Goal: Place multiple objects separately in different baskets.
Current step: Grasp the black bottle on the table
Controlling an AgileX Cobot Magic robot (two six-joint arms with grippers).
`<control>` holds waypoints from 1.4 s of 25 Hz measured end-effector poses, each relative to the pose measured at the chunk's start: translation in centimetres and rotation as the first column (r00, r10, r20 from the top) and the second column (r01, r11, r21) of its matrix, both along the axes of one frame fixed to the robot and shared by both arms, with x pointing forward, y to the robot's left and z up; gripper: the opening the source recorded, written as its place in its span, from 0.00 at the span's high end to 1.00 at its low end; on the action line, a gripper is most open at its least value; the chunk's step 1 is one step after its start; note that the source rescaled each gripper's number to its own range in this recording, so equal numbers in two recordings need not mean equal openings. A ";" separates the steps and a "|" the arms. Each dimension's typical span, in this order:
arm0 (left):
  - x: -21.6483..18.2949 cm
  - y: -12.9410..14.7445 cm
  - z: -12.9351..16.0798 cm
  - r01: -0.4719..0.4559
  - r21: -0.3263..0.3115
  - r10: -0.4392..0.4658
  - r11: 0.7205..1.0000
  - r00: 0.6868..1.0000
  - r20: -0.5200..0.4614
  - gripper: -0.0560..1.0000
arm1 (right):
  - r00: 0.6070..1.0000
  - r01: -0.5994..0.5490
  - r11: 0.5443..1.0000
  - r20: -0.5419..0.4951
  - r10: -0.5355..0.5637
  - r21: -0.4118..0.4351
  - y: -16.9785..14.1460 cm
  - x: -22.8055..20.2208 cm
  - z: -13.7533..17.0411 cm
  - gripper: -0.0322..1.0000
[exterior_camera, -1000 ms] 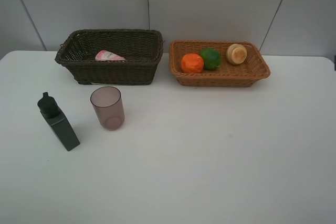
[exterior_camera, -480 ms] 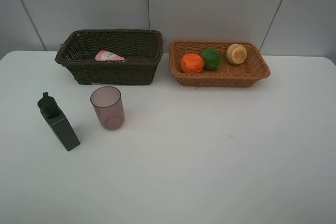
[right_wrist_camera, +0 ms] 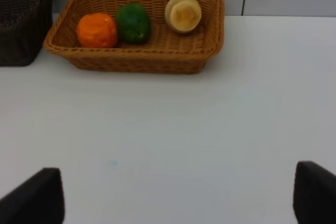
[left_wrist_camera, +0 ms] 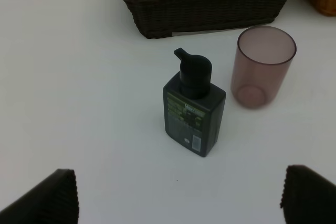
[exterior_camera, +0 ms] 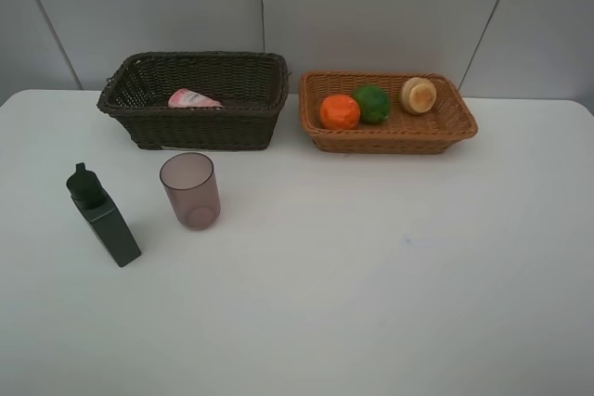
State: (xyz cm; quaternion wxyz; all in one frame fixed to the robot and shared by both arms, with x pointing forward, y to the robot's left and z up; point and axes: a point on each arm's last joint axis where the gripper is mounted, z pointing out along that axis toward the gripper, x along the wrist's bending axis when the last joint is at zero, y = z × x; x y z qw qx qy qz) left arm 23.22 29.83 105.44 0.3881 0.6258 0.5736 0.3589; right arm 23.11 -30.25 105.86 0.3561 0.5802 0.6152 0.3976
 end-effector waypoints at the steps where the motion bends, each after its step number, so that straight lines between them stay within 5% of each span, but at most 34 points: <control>1: 0.0 0.0 0.0 0.000 0.000 0.000 1.000 1.000 0.000 0.00 | 1.000 0.012 1.000 0.000 -0.012 -0.004 0.0 0.0 0.0 0.12; 10: 0.0 0.0 0.0 0.000 0.000 0.000 1.000 1.000 0.000 0.00 | 0.986 0.168 0.986 0.002 -0.168 -0.016 0.0 0.0 0.0 0.12; 35: 0.0 0.0 0.0 -0.002 0.003 0.002 1.000 1.000 0.000 0.00 | 0.985 0.171 0.985 0.002 -0.171 -0.017 0.0 0.0 0.0 0.12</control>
